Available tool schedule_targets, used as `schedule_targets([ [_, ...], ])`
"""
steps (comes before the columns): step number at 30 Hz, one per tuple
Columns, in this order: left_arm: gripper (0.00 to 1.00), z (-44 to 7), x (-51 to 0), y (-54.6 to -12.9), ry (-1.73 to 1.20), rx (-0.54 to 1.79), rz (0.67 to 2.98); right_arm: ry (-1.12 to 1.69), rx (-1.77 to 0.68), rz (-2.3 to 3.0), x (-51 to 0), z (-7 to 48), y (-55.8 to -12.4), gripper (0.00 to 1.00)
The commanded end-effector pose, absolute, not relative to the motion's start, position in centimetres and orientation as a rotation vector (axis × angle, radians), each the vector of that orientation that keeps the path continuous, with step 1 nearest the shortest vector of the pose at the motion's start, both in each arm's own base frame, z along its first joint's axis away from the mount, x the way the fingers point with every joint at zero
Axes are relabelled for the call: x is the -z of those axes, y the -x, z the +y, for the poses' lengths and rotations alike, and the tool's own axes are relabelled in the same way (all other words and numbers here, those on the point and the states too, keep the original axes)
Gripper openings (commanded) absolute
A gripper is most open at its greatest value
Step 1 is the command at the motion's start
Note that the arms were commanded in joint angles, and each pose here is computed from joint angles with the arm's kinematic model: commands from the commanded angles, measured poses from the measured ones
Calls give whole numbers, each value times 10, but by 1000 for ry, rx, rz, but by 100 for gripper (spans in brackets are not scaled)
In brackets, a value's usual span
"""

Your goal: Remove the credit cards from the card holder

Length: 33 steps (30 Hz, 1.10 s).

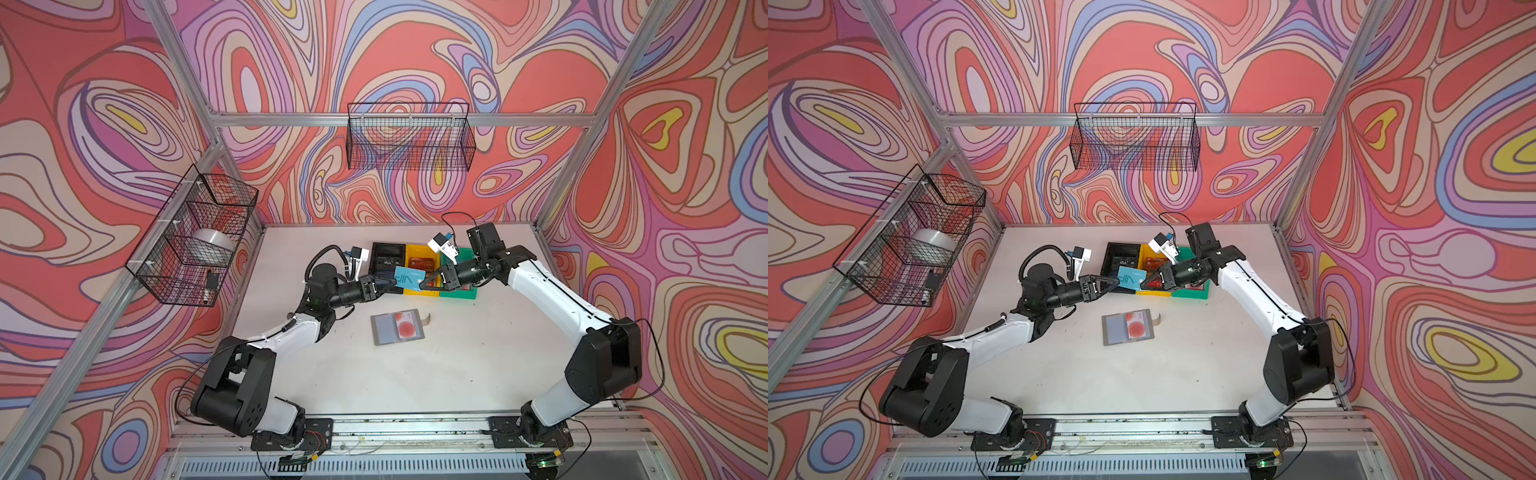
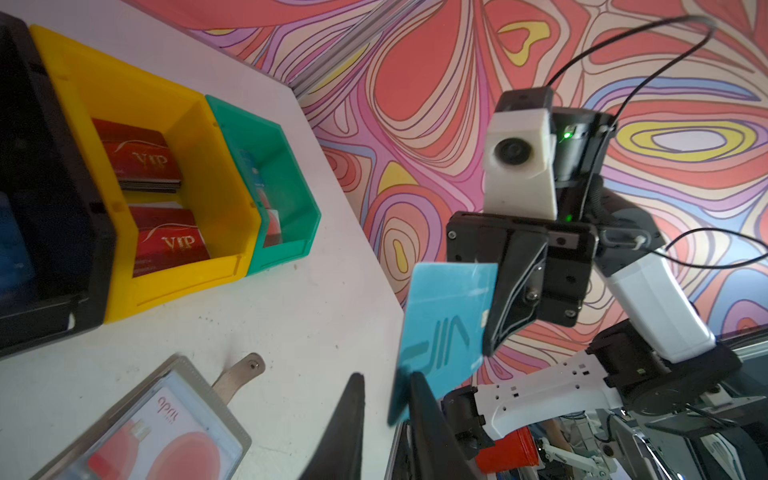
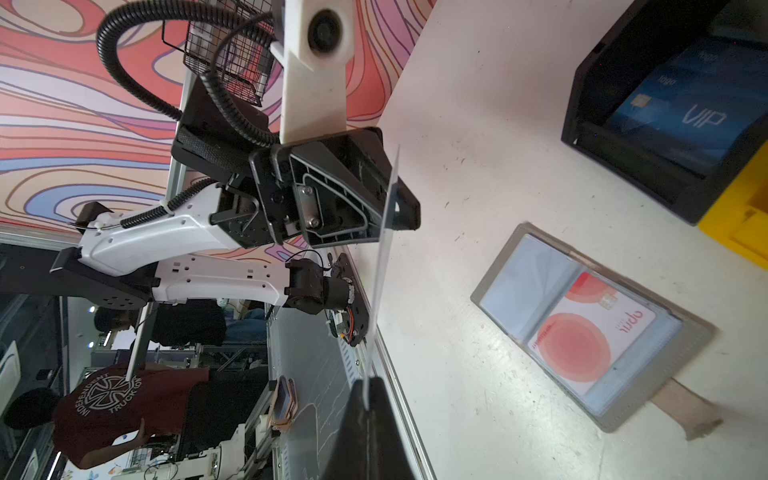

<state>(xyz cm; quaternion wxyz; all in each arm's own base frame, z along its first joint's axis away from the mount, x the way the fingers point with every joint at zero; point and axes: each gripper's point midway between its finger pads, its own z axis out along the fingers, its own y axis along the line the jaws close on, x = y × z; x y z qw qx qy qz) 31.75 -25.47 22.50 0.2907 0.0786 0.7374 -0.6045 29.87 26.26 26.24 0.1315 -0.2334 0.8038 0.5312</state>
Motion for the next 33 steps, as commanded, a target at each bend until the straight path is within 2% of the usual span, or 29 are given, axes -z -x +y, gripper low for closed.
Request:
schedule_targets([
  [1,24,-250,-220,-315,-259,1516,2024,696,-1473,2401,-258,247,-299,0],
  [6,25,-245,-217,-313,-260,1479,2045,631,-1343,2495,-253,227,-314,0],
  [10,24,-244,-214,-310,-277,1461,2059,477,-1098,2628,-245,195,-336,0],
  [16,23,-244,-213,-311,-282,1457,2057,283,-871,2699,-239,148,-362,0],
  [22,22,-245,-211,-311,-287,1465,2059,88,-833,2764,-220,126,-386,0],
  [33,20,-241,-211,-311,-277,1461,2052,13,-623,2873,-205,104,-420,0],
])
